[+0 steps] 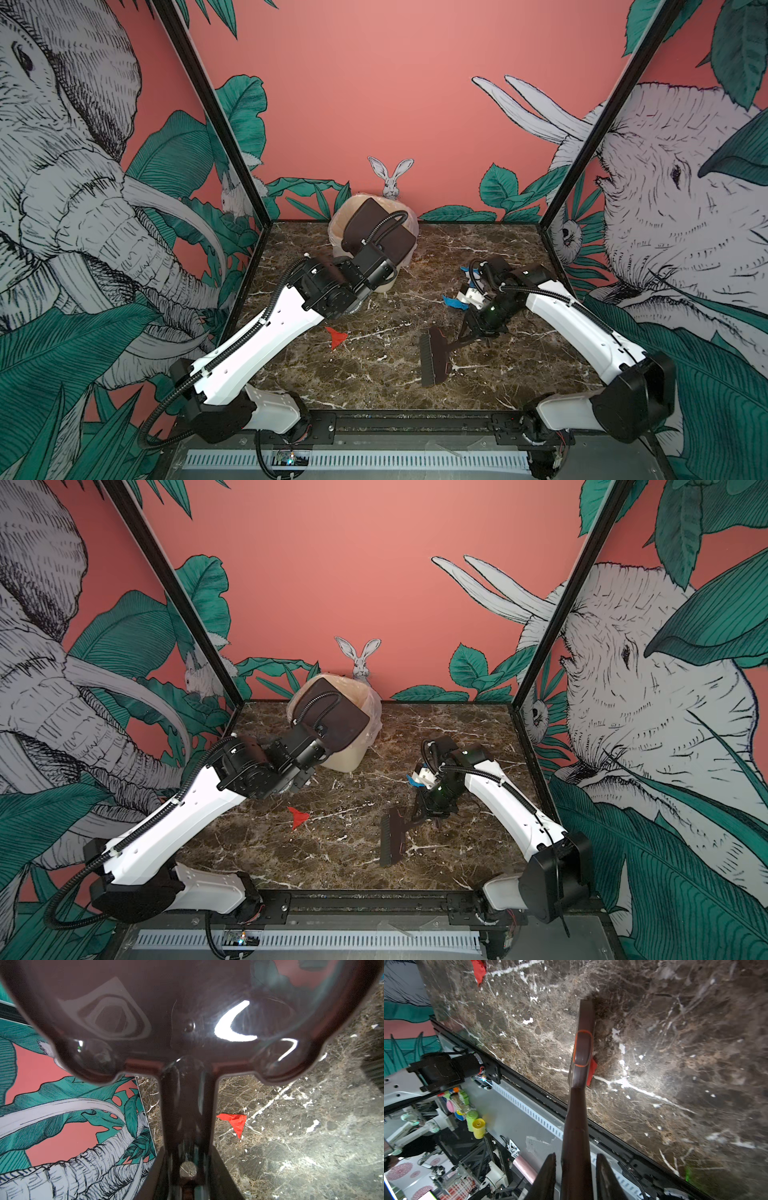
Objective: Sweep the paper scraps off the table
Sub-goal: 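Lower the empty dustpan with the left gripper while the right shifts the brush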
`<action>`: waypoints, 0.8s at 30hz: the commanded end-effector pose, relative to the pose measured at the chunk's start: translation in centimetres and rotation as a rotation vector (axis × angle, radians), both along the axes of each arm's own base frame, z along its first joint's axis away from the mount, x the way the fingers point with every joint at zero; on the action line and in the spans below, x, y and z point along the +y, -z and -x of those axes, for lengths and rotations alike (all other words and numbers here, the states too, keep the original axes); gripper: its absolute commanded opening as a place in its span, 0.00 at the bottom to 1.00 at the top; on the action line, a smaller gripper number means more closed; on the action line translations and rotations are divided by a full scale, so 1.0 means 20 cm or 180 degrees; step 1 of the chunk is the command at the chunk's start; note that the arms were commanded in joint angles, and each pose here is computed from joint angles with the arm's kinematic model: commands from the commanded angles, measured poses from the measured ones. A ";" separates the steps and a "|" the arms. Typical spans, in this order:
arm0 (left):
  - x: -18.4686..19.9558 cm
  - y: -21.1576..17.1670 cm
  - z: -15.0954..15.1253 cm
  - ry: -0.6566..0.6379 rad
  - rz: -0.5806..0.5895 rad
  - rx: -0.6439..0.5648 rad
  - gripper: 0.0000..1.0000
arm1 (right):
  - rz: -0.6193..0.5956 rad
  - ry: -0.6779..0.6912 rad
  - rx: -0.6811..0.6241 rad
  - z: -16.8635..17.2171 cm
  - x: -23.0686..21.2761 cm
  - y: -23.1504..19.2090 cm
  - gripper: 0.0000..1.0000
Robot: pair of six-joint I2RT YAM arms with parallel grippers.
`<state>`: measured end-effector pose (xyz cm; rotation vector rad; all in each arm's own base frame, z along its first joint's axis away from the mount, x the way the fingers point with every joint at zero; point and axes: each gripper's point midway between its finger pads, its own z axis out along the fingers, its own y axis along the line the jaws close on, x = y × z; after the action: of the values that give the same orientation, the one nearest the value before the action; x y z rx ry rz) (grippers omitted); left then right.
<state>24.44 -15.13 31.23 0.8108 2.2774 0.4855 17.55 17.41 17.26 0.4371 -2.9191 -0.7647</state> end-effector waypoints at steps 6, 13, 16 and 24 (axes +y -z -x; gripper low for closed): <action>-0.12 0.08 0.09 0.0235 -0.0037 0.0165 0.00 | 0.0629 -0.0134 -0.0389 -0.06 -0.21 -0.11 0.00; -0.19 0.17 0.21 0.0354 -0.0105 0.0371 0.00 | 0.0612 -0.0128 -0.0636 -0.11 -0.21 -0.24 0.00; -0.20 0.22 0.26 0.0364 -0.0101 0.0495 0.00 | 0.0680 -0.0109 -0.0731 -0.12 -0.23 -0.29 0.00; -0.30 0.44 0.46 0.0611 -0.0210 0.0962 0.00 | 0.1362 -0.0068 -0.1036 -0.12 -0.45 -0.36 0.00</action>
<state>16.92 -21.08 24.06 1.1659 2.3669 0.3885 20.78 11.04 23.48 0.5898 -3.2123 -0.2414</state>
